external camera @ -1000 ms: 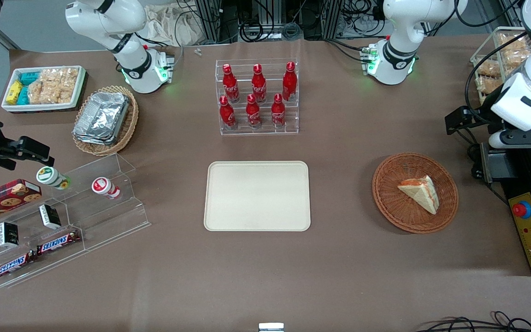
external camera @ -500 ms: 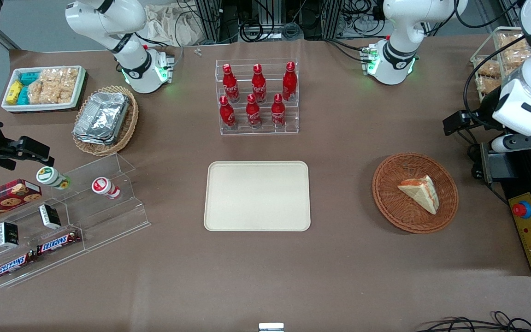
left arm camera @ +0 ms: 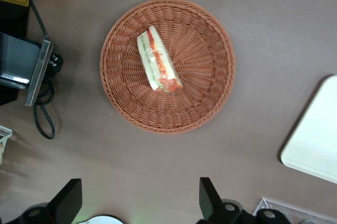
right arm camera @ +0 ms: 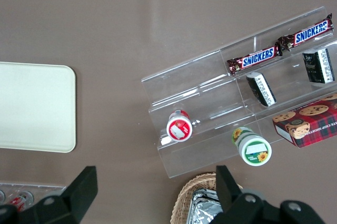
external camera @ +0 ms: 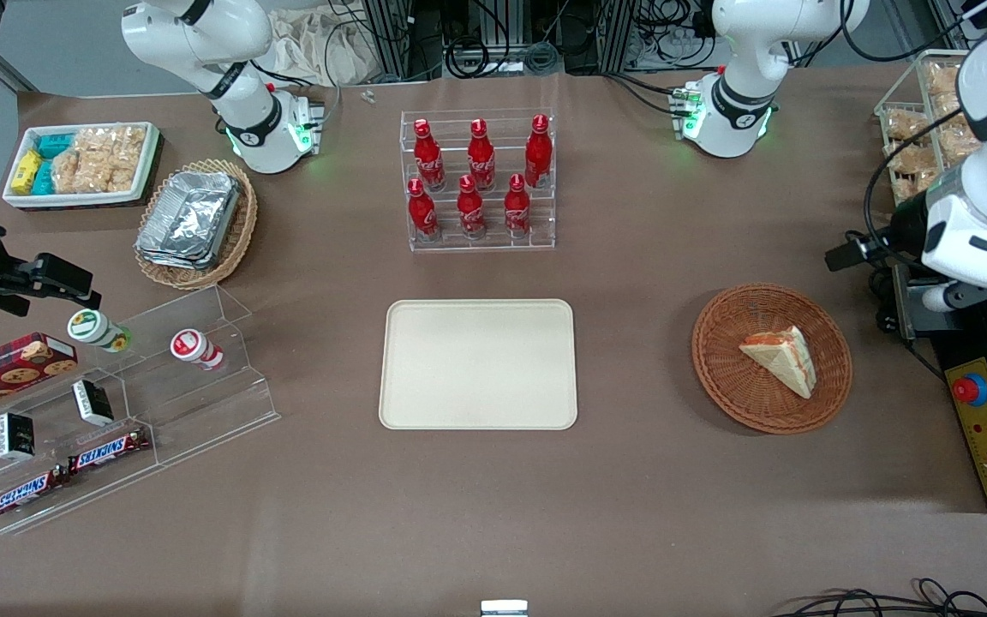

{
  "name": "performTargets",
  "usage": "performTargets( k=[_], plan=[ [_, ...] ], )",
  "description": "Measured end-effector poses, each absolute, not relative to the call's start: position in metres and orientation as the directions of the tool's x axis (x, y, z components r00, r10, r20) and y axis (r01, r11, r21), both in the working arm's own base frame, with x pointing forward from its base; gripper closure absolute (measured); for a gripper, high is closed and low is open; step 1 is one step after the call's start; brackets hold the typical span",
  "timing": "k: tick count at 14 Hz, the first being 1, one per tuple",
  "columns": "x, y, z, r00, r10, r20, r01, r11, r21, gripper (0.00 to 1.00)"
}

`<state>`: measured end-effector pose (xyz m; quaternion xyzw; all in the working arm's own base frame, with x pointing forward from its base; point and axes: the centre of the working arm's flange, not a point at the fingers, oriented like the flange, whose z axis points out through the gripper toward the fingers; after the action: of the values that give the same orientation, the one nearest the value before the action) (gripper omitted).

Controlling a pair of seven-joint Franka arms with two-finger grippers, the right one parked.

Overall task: Place sandwich from basket to tray
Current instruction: 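Lower the open left gripper over the wrapped sandwich in the basket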

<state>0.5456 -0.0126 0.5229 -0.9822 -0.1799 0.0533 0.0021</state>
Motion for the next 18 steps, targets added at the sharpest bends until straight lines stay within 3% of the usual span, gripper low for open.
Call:
performTargets(
  k=[6, 18],
  plan=[
    [0.548, -0.009, 0.448, 0.873, 0.484, -0.060, 0.484, -0.875, -0.016, 0.00],
    [0.568, -0.009, 0.310, 0.768, 0.640, -0.019, 0.640, -0.768, -0.008, 0.00]
  ],
)
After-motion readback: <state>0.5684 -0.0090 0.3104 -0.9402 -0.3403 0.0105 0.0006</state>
